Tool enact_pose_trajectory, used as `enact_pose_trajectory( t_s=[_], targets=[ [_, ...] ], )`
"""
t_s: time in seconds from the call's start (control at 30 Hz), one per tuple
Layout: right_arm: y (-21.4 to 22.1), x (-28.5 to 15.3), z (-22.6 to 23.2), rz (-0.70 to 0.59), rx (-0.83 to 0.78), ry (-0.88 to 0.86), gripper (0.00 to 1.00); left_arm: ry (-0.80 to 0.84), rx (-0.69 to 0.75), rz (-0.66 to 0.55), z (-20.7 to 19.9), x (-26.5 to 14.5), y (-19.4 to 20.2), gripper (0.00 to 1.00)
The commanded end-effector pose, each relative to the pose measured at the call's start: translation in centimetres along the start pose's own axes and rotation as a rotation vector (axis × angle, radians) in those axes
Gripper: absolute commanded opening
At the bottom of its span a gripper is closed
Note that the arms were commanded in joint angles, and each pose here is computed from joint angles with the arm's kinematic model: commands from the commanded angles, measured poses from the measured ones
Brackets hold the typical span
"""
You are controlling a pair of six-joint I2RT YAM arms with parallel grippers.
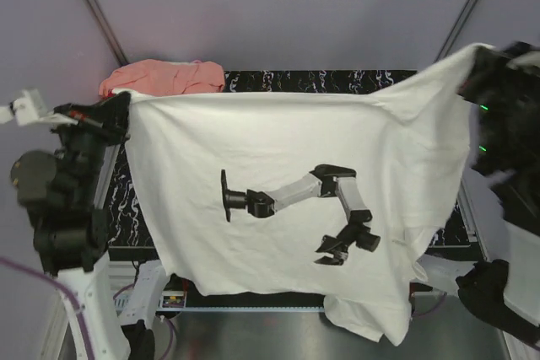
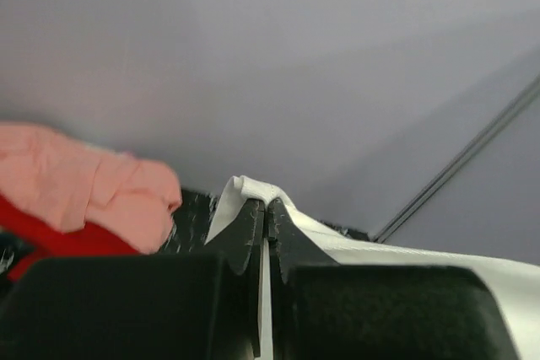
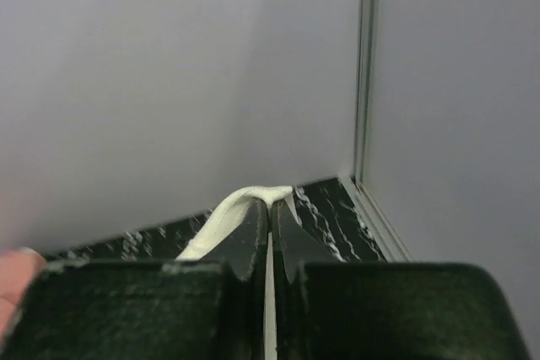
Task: Fold and stack the t-shirts
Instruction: Flatten the tshirt out
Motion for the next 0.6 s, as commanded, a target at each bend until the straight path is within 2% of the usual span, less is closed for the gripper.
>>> enact_pose_trajectory(
  t_s=[0.0,0.03,0.07,0.1,0.13,0.17,0.2,0.23,0.27,0.3,0.33,0.37,0.4,0.43,0.57],
  targets=[
    [9.6,8.5,7.2,0.197,-0.291,0.071,0.0,-0.273,-0.071,0.237,7.8,6.5,6.5,0.0],
    [12.2,10.3,7.7,0.277,-0.313,0.051,0.0,-0.322,-0.075,0.287,9.4,7.4,7.9,0.0],
    [16.7,14.8,7.0,0.384,-0.342,0.111,0.0,-0.401,-0.088,0.381,12.4,9.3,11.0,0.0],
    [19.7,17.1,7.7,0.459,-0.267,0.053,0.0,-0.432,-0.082,0.412,13.9,10.4,12.4,0.0],
    [22.8,19.1,7.7,0.551,-0.261,0.043,0.0,-0.46,-0.088,0.439,15.0,11.6,13.3,0.0],
    [27.6,23.9,7.4,0.652,-0.248,0.07,0.0,-0.551,-0.1,0.556,17.7,13.4,16.1,0.05],
    [30.0,25.8,8.4,0.721,-0.186,0.016,0.0,-0.56,-0.056,0.54,17.5,15.5,14.9,0.13],
    [32.8,26.5,8.3,0.847,-0.195,0.009,0.21,-0.581,-0.036,0.58,17.5,16.8,15.7,0.33],
    [35.0,30.0,9.7,0.805,-0.158,-0.033,0.64,-0.658,-0.026,0.69,19.1,17.8,17.9,0.49],
    [34.9,30.5,10.1,0.781,-0.093,-0.059,0.92,-0.66,0.025,0.624,18.0,19.6,15.7,0.68],
    [35.6,31.1,10.5,0.782,-0.068,-0.092,0.99,-0.663,0.047,0.636,17.2,20.2,15.9,0.78],
    [37.1,30.3,10.5,0.847,-0.066,-0.097,1.0,-0.676,0.066,0.634,16.7,20.3,15.5,0.86],
    [37.1,30.1,10.6,0.848,-0.029,-0.09,1.0,-0.682,0.088,0.604,16.3,20.5,14.7,0.99],
    [37.0,30.2,10.9,0.824,-0.003,-0.105,1.0,-0.665,0.091,0.577,15.5,20.5,13.8,0.99],
    [36.1,27.7,11.1,0.894,0.017,-0.136,1.0,-0.646,0.097,0.559,14.0,19.0,12.0,0.99]
  ],
)
Point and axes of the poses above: each gripper's point midway between its finger pads, its own x axis out along the fingers, its own z axis along the line the jaws close on, y = z × x, the point moved 8 cm from there along -x, back along the fingers, and after that the axes turned 5 degrees about -x, right-handed, at the moved point
